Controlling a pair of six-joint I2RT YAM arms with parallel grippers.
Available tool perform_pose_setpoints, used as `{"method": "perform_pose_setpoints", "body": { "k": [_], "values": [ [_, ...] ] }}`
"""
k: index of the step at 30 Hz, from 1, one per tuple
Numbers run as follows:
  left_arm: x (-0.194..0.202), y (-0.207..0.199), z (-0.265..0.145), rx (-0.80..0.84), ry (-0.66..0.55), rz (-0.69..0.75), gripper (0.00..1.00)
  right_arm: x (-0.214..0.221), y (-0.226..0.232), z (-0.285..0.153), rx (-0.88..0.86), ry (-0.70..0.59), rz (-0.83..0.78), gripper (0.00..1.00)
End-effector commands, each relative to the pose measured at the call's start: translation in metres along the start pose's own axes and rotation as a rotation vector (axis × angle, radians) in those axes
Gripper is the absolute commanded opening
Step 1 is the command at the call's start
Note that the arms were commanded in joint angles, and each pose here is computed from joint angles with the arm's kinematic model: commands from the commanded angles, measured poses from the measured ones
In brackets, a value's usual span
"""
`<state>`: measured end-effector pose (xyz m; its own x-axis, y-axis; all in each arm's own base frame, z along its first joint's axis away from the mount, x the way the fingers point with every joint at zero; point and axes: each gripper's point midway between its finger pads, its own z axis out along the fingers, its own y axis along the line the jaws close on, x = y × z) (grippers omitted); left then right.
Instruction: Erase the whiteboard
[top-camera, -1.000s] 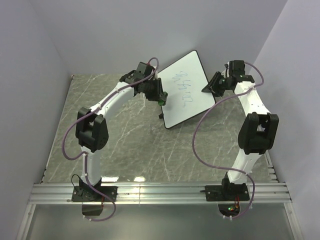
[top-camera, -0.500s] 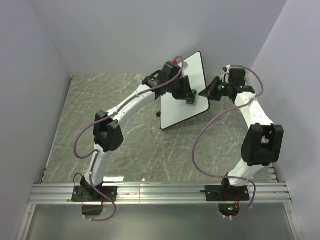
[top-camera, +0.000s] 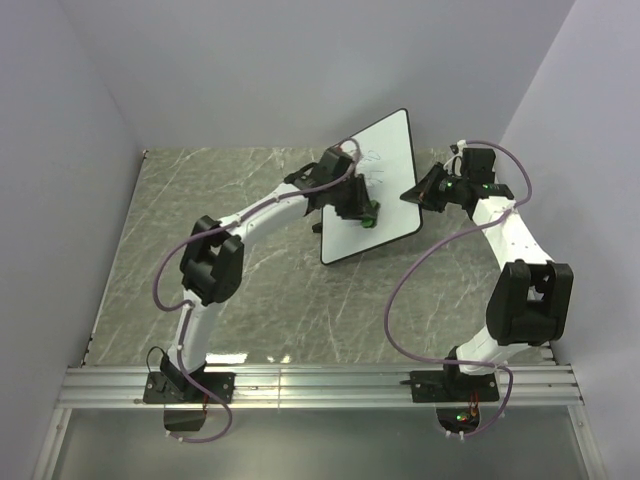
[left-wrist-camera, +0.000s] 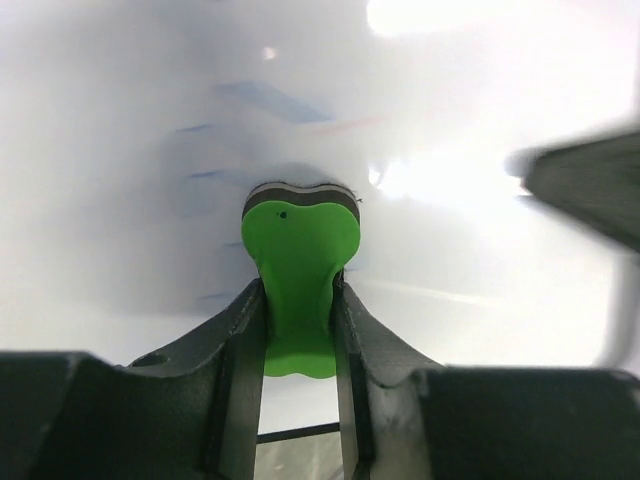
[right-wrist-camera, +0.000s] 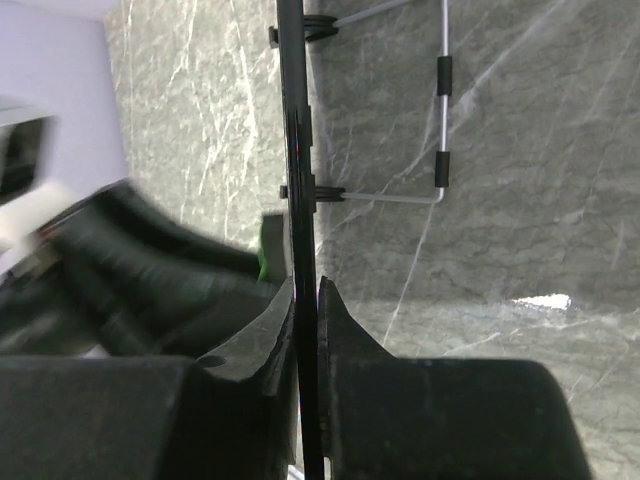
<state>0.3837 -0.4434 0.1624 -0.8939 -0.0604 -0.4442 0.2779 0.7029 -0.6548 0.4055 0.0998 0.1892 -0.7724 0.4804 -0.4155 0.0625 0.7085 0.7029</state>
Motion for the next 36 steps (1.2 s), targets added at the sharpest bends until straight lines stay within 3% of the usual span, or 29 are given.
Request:
{"method": "perform_pose_setpoints", "body": {
  "k": [1,6,9,14,18,22,26,31,36],
  "values": [
    [0.042,0.070,0.017,-0.108,0.102,-0.083,0.00,0.033,-0.025,-0.014,0.159,0.087,0.016,0.00],
    [0.059,0.118,0.014,-0.201,0.173,-0.032,0.00,0.036,-0.028,-0.016,0.178,0.088,0.031,0.00],
    [0.066,0.102,0.019,-0.163,0.211,0.043,0.00,0.035,-0.029,-0.013,0.176,0.085,0.042,0.00],
    [0.053,0.033,0.023,0.013,0.219,0.106,0.00,0.035,-0.027,-0.011,0.175,0.091,0.036,0.00],
    [0.043,-0.051,0.004,0.276,0.233,0.202,0.00,0.040,-0.032,-0.011,0.194,0.099,0.022,0.00],
    [0.040,-0.083,-0.015,0.374,0.205,0.245,0.00,0.055,-0.031,-0.006,0.196,0.126,0.006,0.00],
    [0.031,-0.039,0.001,0.189,0.157,0.211,0.00,0.062,-0.033,-0.006,0.207,0.138,-0.002,0.00],
    [0.019,0.061,0.030,-0.058,0.185,0.088,0.00,0.067,-0.031,-0.009,0.221,0.154,-0.027,0.00],
    [0.005,0.131,0.039,-0.170,0.194,0.037,0.00,0.076,-0.025,-0.018,0.213,0.170,-0.067,0.00]
  ]
}}
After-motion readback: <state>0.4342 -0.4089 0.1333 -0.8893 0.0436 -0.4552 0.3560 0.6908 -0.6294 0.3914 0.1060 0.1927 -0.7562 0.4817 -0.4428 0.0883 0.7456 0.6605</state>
